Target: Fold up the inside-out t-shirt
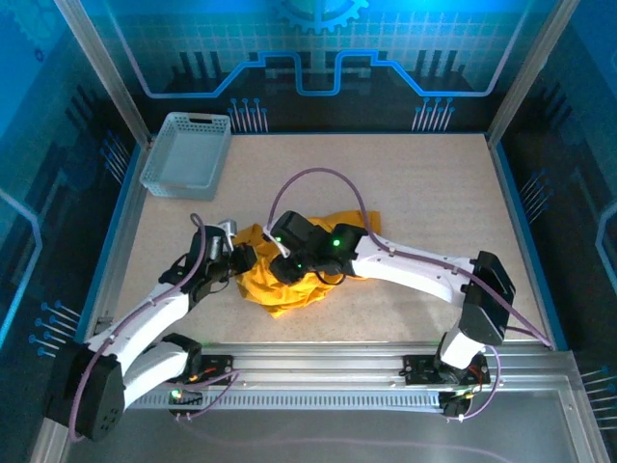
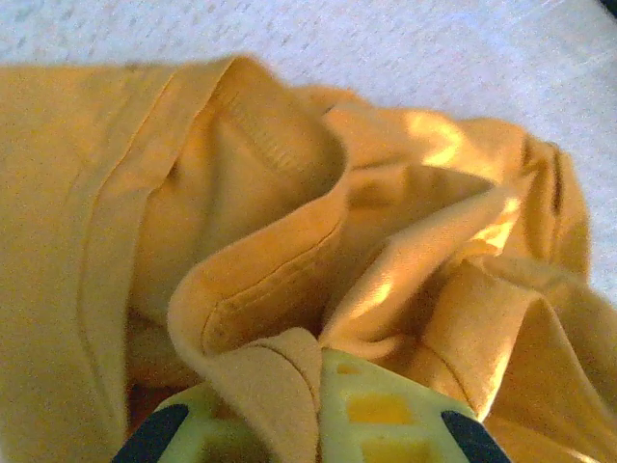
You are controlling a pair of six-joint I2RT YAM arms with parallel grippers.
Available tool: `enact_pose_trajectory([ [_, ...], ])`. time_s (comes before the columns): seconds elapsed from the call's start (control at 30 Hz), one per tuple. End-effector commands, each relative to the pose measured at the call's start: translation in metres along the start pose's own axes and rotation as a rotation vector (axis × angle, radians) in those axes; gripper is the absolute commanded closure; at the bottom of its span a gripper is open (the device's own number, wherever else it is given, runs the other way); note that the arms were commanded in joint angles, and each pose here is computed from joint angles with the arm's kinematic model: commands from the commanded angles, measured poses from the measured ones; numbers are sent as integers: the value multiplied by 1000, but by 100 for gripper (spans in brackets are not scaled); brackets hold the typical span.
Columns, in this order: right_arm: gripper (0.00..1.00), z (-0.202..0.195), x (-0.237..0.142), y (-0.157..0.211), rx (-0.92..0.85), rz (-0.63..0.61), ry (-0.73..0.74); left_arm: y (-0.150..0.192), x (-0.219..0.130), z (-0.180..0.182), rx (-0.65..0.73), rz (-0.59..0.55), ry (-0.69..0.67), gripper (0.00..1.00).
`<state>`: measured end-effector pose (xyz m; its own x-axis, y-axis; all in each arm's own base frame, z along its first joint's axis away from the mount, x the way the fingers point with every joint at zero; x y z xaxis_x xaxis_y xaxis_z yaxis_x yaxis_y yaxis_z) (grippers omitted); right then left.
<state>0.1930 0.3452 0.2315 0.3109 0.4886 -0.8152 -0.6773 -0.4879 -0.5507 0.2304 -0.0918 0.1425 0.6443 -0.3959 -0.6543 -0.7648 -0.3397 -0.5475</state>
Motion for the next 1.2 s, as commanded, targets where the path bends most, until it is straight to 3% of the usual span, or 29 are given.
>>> enact_pose_trajectory([
  [0.0, 52, 4, -19, 5, 19, -22, -61, 11, 2, 12, -29, 1, -29, 100],
  [0.13, 52, -31, -37, 10, 123, -79, -20, 17, 5, 16, -35, 15, -28, 100],
  [0.33, 54, -82, -14, 22, 262, -30, 12, 17, 7, 14, -41, 15, -7, 100],
  [0.57, 49, -91, 16, 19, 295, 3, 6, 15, 6, 11, -35, 8, 10, 100],
  [0.87, 54, -95, 49, 26, 318, 76, 9, 15, 6, 10, -36, 6, 21, 100],
  [0.97, 59, -95, 52, 25, 309, 85, 10, 15, 6, 10, -38, 7, 25, 100],
  [1.13, 92, -93, 33, 18, 287, 56, 27, 14, 4, 9, -27, 3, 33, 100],
  [1.17, 95, -93, 25, 16, 281, 40, 39, 13, 3, 8, -19, 0, 38, 100],
])
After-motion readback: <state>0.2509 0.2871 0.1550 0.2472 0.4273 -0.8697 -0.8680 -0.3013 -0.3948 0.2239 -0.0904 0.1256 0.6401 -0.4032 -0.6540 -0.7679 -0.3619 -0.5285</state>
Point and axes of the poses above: each hand's point on the last joint's axis, 136 mm out from that joint toward the fingers, its own x axis out along the fingers, its own z axis along the line the jaws close on, y = z × x, the point moved 7 cm from there along -x, back along the fingers, and after that the axes turned 5 degrees about x, right-handed, at the moved point
